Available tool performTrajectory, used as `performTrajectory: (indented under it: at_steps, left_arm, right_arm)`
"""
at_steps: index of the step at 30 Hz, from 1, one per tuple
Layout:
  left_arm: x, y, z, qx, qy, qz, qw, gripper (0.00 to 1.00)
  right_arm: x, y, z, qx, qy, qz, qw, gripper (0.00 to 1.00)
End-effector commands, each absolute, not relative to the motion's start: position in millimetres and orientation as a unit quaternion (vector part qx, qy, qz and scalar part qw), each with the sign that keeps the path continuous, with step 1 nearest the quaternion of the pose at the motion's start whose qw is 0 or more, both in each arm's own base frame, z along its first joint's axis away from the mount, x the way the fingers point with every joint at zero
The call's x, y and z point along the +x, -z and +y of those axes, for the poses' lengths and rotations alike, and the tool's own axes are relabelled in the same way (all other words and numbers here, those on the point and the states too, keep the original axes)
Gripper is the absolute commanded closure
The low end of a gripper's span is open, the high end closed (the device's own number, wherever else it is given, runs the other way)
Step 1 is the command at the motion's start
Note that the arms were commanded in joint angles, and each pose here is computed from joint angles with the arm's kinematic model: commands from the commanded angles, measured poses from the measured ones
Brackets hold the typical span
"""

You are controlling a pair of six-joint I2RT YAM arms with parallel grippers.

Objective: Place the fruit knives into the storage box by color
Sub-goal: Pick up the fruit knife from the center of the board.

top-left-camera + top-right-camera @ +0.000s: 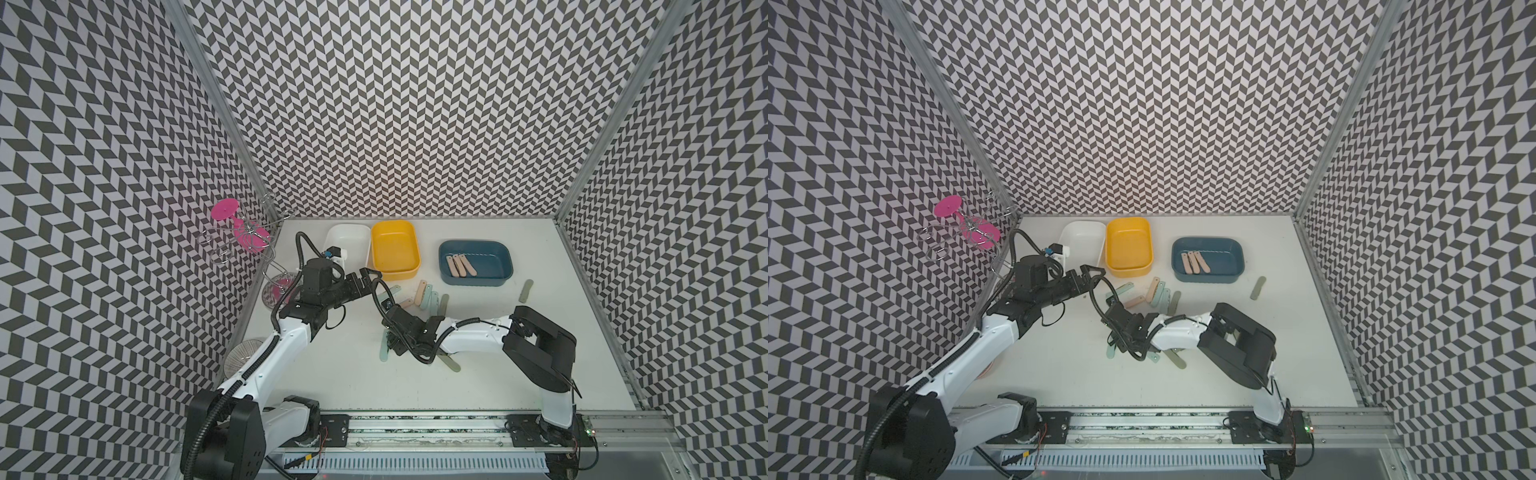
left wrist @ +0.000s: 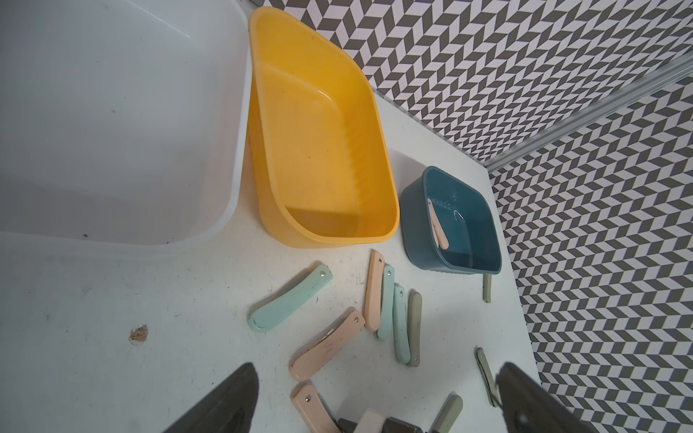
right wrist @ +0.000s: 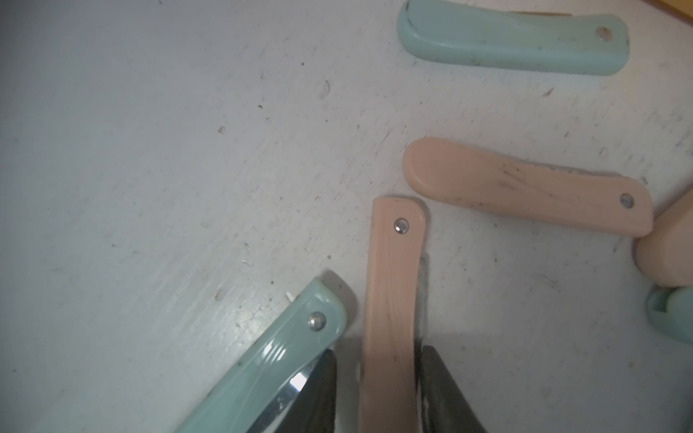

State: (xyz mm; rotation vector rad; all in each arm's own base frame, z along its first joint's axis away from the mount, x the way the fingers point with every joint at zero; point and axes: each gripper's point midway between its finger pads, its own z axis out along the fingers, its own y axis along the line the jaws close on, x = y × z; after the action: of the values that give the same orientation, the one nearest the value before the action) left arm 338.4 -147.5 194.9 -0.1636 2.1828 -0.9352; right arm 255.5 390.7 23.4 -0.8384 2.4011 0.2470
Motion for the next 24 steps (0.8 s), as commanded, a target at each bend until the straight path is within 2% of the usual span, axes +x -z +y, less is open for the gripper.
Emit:
performTrajectory:
  at_steps: [1, 7, 24]
  left_arm:
    - [340, -202, -148, -0.061, 0.376, 0.842, 0.382, 0.00]
    - [340, -204, -149, -0.061, 0.378, 0.841, 0.383, 0.00]
    - [346, -219, -152, -0.060, 0.388, 0.831, 0.393, 0.00]
  right_arm:
    - [252, -6, 379, -0.325, -0.056, 0.904, 0.273, 0.68]
    - [252, -10, 379, -0.323, -0.062, 0.904, 0.275, 0.75]
    - [259, -84, 385, -0.289, -0.111, 0.889, 0.337, 0.78]
